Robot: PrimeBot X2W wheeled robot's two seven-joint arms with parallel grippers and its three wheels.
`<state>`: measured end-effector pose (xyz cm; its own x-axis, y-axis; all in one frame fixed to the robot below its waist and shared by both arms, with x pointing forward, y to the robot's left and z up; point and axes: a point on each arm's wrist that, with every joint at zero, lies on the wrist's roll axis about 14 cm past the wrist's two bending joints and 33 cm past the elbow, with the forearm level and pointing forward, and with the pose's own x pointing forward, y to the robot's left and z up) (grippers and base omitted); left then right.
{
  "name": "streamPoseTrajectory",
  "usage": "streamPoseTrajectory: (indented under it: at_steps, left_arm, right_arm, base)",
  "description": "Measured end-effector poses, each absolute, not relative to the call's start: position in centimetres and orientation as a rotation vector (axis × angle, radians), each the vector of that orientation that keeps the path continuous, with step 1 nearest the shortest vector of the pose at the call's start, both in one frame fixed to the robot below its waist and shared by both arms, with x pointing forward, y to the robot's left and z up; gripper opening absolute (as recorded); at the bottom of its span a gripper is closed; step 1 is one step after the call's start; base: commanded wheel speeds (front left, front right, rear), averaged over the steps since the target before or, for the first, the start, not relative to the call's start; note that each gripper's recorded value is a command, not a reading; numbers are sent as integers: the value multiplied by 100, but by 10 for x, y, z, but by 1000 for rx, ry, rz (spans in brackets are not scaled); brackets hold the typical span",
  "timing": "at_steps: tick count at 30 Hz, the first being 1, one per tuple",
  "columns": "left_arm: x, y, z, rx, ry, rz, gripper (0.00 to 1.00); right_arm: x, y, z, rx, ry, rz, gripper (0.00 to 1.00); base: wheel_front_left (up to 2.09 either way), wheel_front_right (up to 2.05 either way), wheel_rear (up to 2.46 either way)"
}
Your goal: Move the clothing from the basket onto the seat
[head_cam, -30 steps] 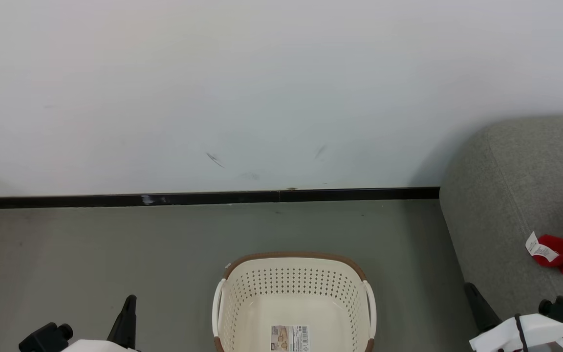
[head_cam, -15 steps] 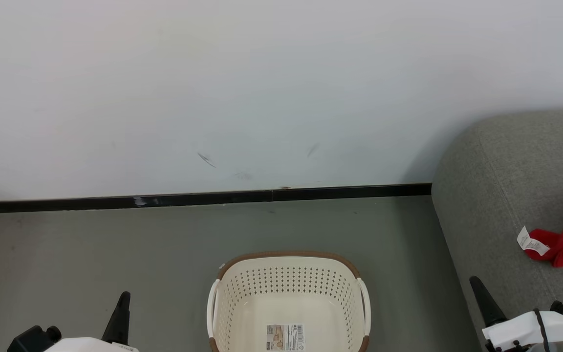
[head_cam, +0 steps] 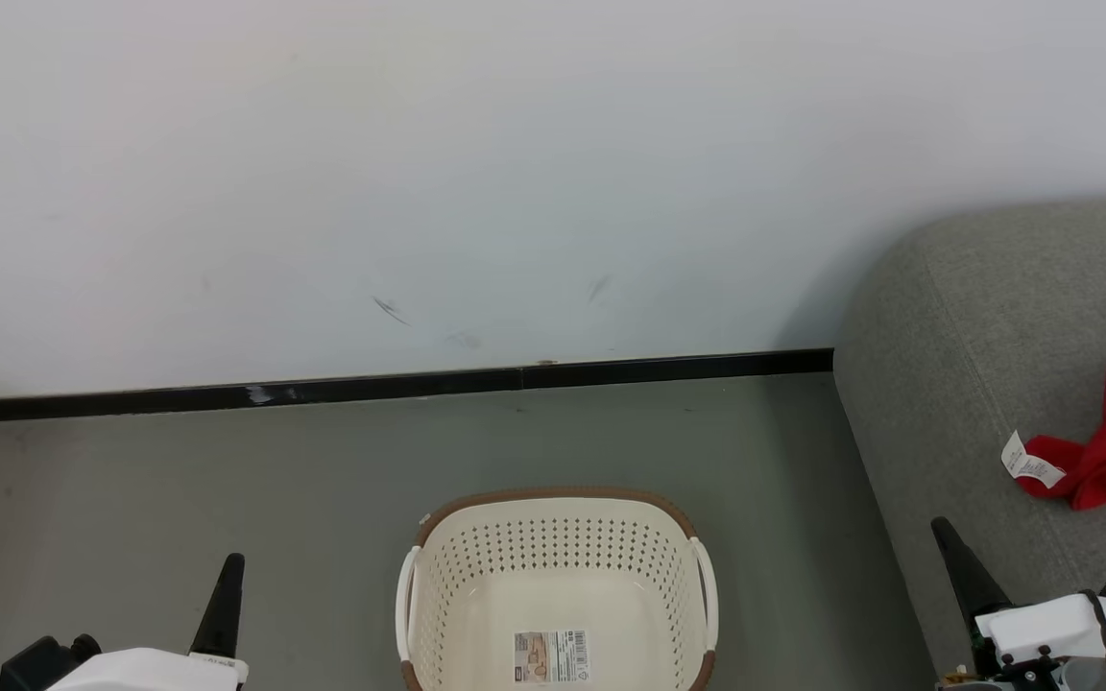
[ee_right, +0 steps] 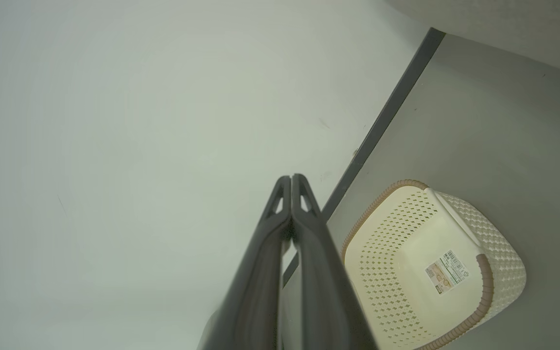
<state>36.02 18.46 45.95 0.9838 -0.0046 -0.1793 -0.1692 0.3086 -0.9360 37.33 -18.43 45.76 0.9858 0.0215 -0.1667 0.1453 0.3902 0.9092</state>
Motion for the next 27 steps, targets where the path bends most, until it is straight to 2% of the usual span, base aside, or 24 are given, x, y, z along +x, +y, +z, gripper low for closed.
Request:
streamPoseTrajectory:
  at_steps: [27]
  left_arm:
    - [374,185,473,-1571,108,63,0]
  right_arm:
    - [375,-208,477,1565,52,-96,0]
  base:
    - [0,0,0]
